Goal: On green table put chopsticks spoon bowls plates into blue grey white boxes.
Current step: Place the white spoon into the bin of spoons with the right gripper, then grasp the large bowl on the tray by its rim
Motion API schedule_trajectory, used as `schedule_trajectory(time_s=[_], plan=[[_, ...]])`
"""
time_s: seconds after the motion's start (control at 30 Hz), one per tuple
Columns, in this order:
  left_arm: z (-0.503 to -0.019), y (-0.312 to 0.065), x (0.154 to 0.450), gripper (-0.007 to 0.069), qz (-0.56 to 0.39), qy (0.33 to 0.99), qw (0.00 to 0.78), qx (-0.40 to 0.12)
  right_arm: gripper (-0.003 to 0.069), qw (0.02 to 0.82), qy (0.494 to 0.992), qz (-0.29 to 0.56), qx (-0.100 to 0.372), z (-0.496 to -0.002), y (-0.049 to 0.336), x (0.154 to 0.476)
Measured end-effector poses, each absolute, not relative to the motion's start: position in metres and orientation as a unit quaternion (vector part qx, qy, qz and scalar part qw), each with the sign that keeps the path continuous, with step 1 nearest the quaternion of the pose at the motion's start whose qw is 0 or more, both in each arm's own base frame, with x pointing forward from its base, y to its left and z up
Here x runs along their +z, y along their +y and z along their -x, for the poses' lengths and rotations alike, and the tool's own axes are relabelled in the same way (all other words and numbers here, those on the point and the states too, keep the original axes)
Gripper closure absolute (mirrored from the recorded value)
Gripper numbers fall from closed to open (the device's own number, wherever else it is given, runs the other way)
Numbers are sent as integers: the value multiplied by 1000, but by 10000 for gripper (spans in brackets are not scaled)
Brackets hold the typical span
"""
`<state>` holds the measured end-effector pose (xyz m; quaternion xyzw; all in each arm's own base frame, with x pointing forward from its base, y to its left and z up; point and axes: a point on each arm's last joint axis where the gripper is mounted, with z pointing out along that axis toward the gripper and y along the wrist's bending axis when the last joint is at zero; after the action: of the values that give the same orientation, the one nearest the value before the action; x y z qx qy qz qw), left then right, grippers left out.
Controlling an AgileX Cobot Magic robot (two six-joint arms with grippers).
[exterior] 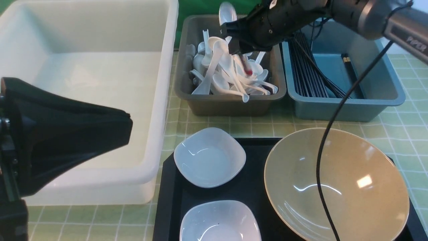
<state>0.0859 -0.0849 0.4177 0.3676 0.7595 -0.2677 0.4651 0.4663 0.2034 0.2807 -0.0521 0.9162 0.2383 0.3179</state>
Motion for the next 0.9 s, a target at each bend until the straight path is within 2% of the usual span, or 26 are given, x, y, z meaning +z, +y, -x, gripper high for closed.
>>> schedule_trajectory(time_s=[0.2, 0.3, 0.37, 0.5, 0.53, 0.57, 0.63, 0.77, 0.9], plan=[[-90, -86, 402, 625, -361, 775, 442, -271, 165, 279, 932, 30, 229, -467, 179, 281], [-94, -87, 391, 625, -343, 786, 435, -274, 140, 263, 938, 74, 214, -453, 168, 302], [-99, -88, 387, 625, -306, 798, 433, -286, 135, 259, 937, 124, 201, -437, 161, 326], [-123, -94, 381, 624, -220, 827, 415, -310, 133, 257, 919, 239, 181, -377, 147, 396], [-126, -95, 379, 624, -216, 829, 412, -310, 133, 259, 918, 240, 181, -374, 146, 399], [-139, -100, 375, 623, -204, 840, 398, -307, 133, 297, 901, 260, 181, -349, 142, 431], [-157, -108, 370, 618, -199, 852, 375, -305, 132, 324, 888, 270, 182, -322, 136, 454], [-188, -123, 367, 568, -206, 871, 329, -301, 146, 359, 871, 281, 183, -267, 120, 484], [-217, -139, 362, 491, -228, 884, 278, -298, 211, 361, 868, 290, 179, -223, 105, 483]])
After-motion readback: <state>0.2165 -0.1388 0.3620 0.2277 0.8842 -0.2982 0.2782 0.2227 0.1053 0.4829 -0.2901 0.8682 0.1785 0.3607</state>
